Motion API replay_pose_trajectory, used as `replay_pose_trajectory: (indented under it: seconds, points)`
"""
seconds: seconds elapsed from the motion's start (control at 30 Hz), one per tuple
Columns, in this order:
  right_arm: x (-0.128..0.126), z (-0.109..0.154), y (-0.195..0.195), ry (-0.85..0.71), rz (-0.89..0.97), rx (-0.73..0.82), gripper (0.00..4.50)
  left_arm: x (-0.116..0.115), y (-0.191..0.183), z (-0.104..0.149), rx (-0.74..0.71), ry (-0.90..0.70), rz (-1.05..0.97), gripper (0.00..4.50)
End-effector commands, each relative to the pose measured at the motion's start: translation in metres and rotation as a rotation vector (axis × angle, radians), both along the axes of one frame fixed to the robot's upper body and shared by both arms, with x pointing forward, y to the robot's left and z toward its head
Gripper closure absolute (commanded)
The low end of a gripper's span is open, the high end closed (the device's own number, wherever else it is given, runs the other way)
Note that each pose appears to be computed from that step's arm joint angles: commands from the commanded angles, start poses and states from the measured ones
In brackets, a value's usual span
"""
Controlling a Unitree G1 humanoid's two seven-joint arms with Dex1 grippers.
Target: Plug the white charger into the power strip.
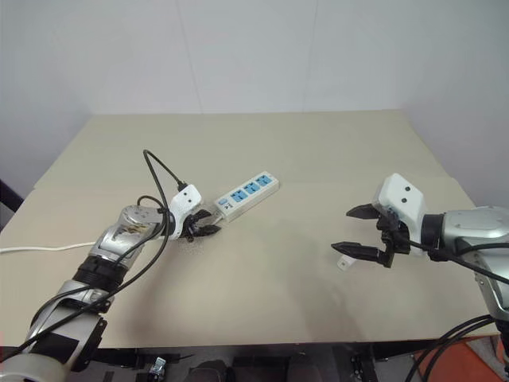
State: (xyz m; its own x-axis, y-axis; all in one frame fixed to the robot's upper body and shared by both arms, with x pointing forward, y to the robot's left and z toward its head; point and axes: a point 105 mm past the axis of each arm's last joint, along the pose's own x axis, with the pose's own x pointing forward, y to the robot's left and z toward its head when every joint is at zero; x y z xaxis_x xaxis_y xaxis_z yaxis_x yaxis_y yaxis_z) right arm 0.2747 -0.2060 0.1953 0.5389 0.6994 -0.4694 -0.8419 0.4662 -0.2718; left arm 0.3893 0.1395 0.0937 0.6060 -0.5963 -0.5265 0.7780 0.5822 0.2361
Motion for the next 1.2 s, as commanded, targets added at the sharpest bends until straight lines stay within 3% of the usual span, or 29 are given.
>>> replay_pose_trajectory:
  seconds: [0.03, 0.2, 0.4, 0.53, 0.67, 0.87, 1.0, 1.2]
  points:
    - [-0.003, 0.012, -0.001, -0.051, -0.007, -0.004, 0.0, -0.002, 0.007, -0.004, 0.014, 0.016, 0.011, 2.85]
    - [-0.003, 0.012, -0.002, -0.047, -0.004, -0.007, 0.0, -0.013, 0.004, 0.001, -0.01, 0.001, -0.076, 4.45]
    - [-0.002, 0.012, -0.001, -0.045, 0.006, -0.014, 0.0, -0.071, -0.002, 0.016, -0.097, -0.089, -0.467, 4.48]
    - [-0.001, 0.011, 0.0, -0.042, 0.007, -0.017, 0.0, -0.086, 0.022, 0.007, -0.022, -0.095, -0.477, 4.48]
    - [-0.001, 0.009, 0.001, -0.039, 0.01, -0.02, 0.0, -0.084, 0.031, 0.008, -0.045, -0.101, -0.434, 3.33]
    - [-0.002, 0.01, 0.0, -0.038, 0.006, -0.019, 0.0, -0.099, 0.023, 0.025, -0.207, -0.099, -0.519, 1.39]
    - [-0.002, 0.01, 0.001, -0.038, 0.007, -0.013, 0.0, -0.094, 0.007, 0.027, -0.306, -0.14, -0.521, 0.08]
    - [-0.001, 0.015, 0.006, -0.049, 0.017, -0.003, 0.0, -0.078, -0.011, 0.003, -0.307, -0.124, -0.529, 0.04]
